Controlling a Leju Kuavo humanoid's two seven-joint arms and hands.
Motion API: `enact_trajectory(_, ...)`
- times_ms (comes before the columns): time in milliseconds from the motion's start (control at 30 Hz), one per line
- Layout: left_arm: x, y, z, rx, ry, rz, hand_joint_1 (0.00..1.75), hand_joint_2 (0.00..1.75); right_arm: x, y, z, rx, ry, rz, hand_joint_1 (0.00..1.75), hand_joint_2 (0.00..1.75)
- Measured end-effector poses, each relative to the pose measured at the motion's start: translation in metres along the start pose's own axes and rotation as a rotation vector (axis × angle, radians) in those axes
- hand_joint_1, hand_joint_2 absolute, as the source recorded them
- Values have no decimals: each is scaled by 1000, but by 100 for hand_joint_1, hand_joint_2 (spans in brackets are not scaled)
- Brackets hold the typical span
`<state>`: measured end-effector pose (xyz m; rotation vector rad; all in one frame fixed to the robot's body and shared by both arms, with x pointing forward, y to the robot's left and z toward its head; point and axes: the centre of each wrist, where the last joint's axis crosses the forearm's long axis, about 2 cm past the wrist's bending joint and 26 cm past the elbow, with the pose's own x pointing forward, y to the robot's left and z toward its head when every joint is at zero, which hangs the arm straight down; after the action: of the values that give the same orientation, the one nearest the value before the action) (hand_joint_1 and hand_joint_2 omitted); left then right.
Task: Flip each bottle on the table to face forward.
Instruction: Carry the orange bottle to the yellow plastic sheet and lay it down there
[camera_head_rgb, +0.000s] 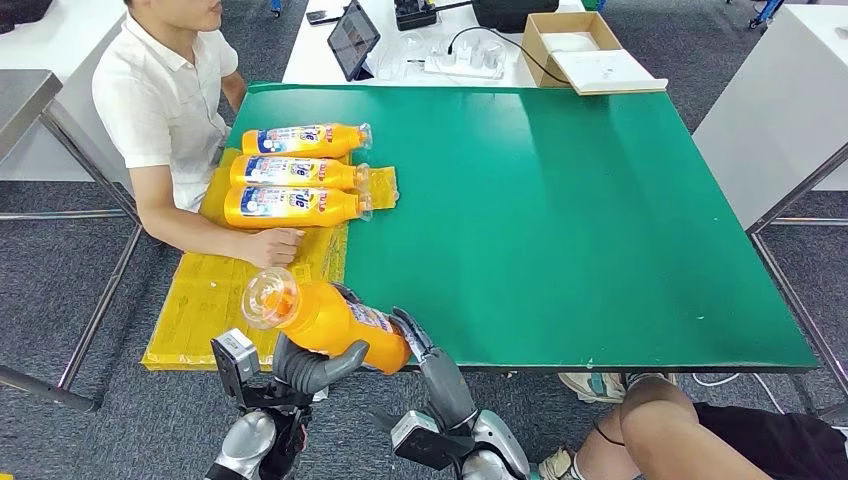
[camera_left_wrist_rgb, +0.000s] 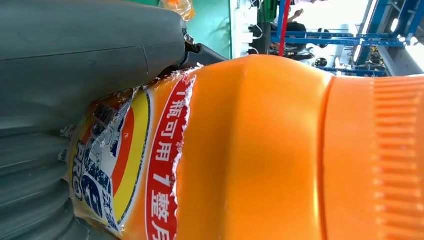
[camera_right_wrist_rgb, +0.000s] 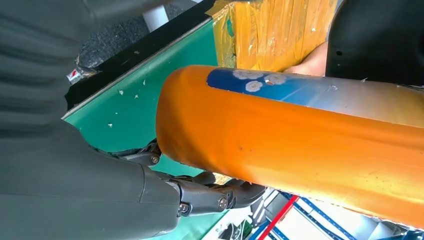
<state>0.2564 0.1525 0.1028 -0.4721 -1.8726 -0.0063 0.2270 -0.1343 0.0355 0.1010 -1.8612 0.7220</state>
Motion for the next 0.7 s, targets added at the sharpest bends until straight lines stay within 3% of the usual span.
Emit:
enact_trajectory(233, 0, 4, -3, 10, 2, -47, 175, 175, -1, -1, 2, 3, -2, 22, 0, 0)
enact_trajectory(633, 11, 56, -13, -30, 32, -734, 175, 175, -16, -23, 22, 5, -38, 330, 0, 0)
enact_trajectory(700, 16, 61, -20, -34, 22, -895, 164, 175, -19, -25, 27, 17, -25, 363, 0, 0)
